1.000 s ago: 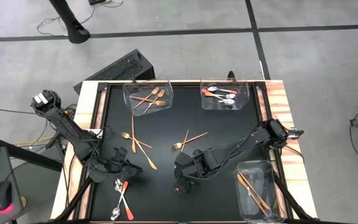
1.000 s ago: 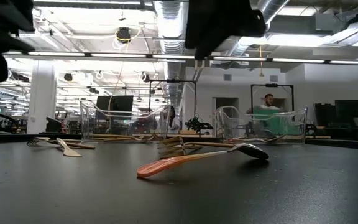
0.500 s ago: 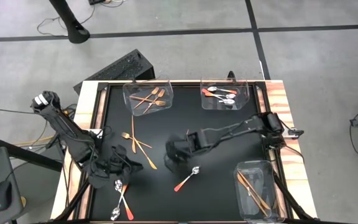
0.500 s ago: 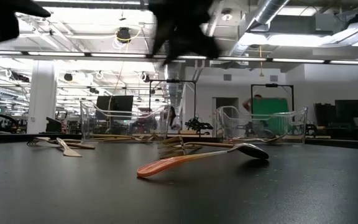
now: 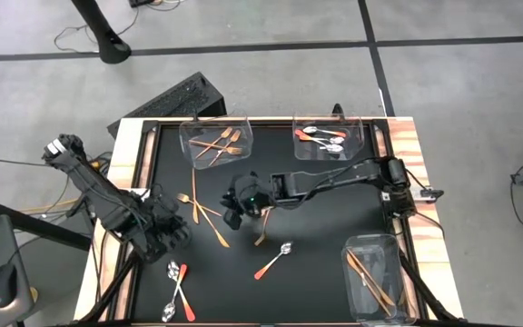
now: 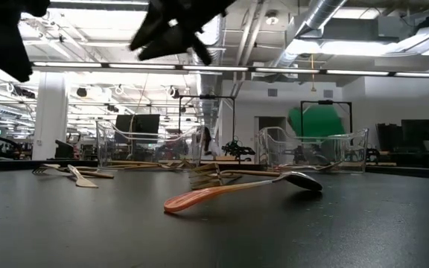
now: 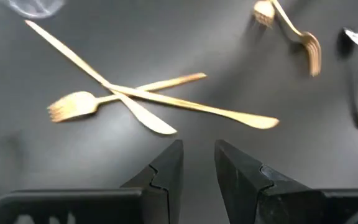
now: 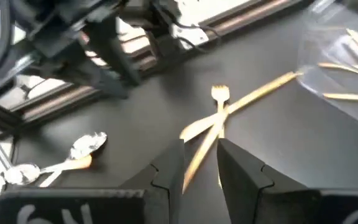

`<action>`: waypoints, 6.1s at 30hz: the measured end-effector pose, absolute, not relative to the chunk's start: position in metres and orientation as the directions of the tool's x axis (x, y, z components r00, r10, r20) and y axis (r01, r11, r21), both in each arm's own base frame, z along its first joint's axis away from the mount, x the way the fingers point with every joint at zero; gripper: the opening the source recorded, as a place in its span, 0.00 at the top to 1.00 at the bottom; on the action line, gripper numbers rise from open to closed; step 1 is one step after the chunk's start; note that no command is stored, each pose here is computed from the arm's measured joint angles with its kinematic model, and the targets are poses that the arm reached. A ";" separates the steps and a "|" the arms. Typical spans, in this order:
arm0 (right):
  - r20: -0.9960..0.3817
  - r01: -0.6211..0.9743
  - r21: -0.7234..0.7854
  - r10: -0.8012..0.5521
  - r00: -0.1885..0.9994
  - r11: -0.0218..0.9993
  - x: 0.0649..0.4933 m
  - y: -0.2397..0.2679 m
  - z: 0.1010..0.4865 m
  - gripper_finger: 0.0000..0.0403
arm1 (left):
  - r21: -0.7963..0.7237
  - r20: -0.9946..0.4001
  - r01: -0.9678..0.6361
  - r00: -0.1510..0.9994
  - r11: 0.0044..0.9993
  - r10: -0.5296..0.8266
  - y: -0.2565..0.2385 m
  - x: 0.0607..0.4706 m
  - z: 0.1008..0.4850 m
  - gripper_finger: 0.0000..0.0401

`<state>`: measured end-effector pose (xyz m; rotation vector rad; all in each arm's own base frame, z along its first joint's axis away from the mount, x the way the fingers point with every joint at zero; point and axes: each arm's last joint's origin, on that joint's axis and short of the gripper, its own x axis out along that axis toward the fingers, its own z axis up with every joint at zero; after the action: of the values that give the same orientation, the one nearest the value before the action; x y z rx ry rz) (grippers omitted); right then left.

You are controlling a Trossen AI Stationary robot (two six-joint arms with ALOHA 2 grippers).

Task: Sort silverware by color (type)
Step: Put the gold table knife into the bottom left transparent bin, then put the orange spoon into the top right transparent bin

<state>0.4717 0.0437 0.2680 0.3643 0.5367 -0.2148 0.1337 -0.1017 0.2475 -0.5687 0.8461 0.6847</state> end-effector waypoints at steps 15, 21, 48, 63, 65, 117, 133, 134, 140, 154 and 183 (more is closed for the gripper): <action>-0.635 0.229 0.172 -0.069 0.769 0.958 0.532 0.068 0.173 0.58 | -0.215 -0.742 -0.698 0.572 0.683 0.349 -0.053 0.111 0.282 0.80; -0.625 0.277 0.095 -0.159 0.764 0.956 0.551 0.072 0.160 0.59 | -0.202 -0.750 -0.715 0.553 0.669 0.364 -0.042 0.102 0.284 0.80; -0.735 0.304 0.123 -0.119 0.668 0.945 0.556 0.070 0.106 0.62 | 0.041 -0.737 -0.691 0.467 0.722 0.489 -0.024 0.099 0.284 0.80; -0.797 0.364 0.186 -0.076 0.599 0.913 0.548 0.057 0.116 0.95 | 0.103 -0.730 -0.689 0.437 0.717 0.525 -0.018 0.100 0.284 0.80; -0.814 0.363 0.194 -0.058 0.578 0.911 0.544 0.054 0.126 0.95 | 0.106 -0.726 -0.691 0.438 0.715 0.530 -0.018 0.100 0.284 0.80; -0.951 0.736 0.104 -0.149 0.270 0.669 0.109 0.158 0.321 0.95 | -0.411 -0.461 -0.666 0.741 0.622 0.489 -0.043 0.235 0.257 0.80; -0.951 0.713 0.131 -0.116 0.287 0.689 0.076 0.236 0.269 0.94 | -0.538 -0.438 -0.631 0.776 0.559 0.455 -0.049 0.281 0.224 0.80; -0.951 0.719 0.118 -0.130 0.280 0.685 0.078 0.238 0.265 0.94 | -0.544 -0.434 -0.630 0.777 0.554 0.457 -0.048 0.282 0.225 0.80; -0.949 0.759 0.067 -0.195 0.250 0.647 0.096 0.239 0.254 0.89 | -0.569 -0.443 -0.619 0.785 0.541 0.433 -0.038 0.284 0.227 0.80; -0.957 0.818 0.029 -0.220 0.189 0.574 0.120 0.228 0.252 0.86 | -0.539 -0.492 -0.570 0.811 0.620 0.317 -0.028 0.286 0.225 0.80; -0.923 0.792 0.204 -0.157 0.352 0.576 0.159 0.212 0.281 0.52 | -0.414 -0.434 -0.539 0.825 0.733 0.362 0.000 0.271 0.269 0.80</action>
<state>0.1593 0.2124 0.2814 0.7317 1.0349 -0.6903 0.2713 -0.0001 0.2690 -0.5558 0.3378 0.5057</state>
